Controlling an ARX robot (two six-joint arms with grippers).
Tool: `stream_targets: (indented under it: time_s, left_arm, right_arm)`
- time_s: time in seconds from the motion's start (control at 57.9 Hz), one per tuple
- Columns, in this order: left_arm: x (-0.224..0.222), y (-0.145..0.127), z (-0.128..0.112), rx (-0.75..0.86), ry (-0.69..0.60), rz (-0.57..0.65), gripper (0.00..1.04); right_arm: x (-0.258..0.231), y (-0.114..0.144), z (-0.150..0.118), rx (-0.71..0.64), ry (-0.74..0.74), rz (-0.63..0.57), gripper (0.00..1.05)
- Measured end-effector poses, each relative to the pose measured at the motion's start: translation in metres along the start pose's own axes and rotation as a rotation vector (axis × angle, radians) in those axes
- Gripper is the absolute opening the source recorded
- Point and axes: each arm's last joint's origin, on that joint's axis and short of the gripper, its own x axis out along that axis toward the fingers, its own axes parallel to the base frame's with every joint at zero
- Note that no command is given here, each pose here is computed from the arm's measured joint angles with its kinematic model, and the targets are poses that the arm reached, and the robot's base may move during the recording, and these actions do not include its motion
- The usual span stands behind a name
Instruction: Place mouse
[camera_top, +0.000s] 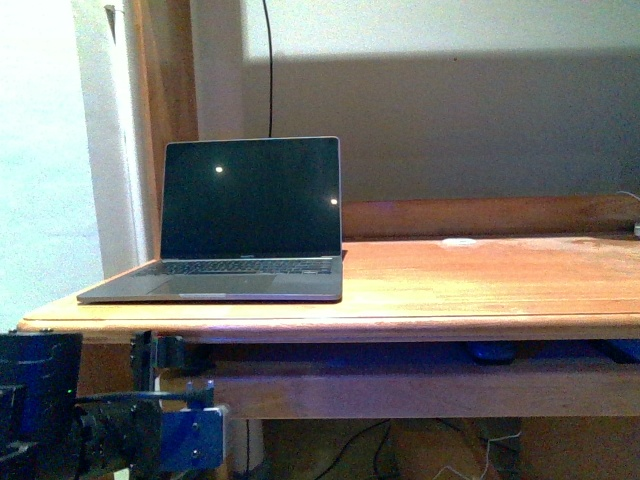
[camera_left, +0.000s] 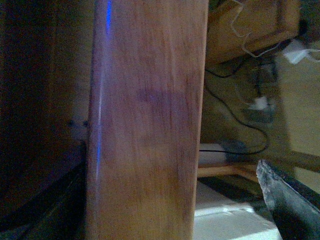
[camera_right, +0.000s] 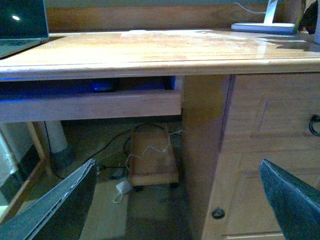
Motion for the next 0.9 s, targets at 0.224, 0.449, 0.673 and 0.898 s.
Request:
stream_targets:
  time_s: [0.224, 0.449, 0.673, 0.898]
  left_arm:
    - [-0.029, 0.002, 0.052, -0.299, -0.056, -0.195, 0.97]
    - [-0.058, -0.001, 0.111, -0.585, -0.131, -0.368, 0.97]
    - [-0.082, 0.003, 0.152, -0.838, -0.192, -0.501, 0.97]
    - [-0.101, 0.031, 0.177, -1.09, -0.275, -0.415, 0.97]
  right_arm:
    - [0.0, 0.0, 0.0, 0.0, 0.0, 0.0, 0.97]
    - [0.0, 0.0, 0.0, 0.0, 0.0, 0.0, 0.97]
    - [0.0, 0.0, 0.0, 0.0, 0.0, 0.0, 0.97]
    - [0.0, 0.0, 0.0, 0.0, 0.0, 0.0, 0.97]
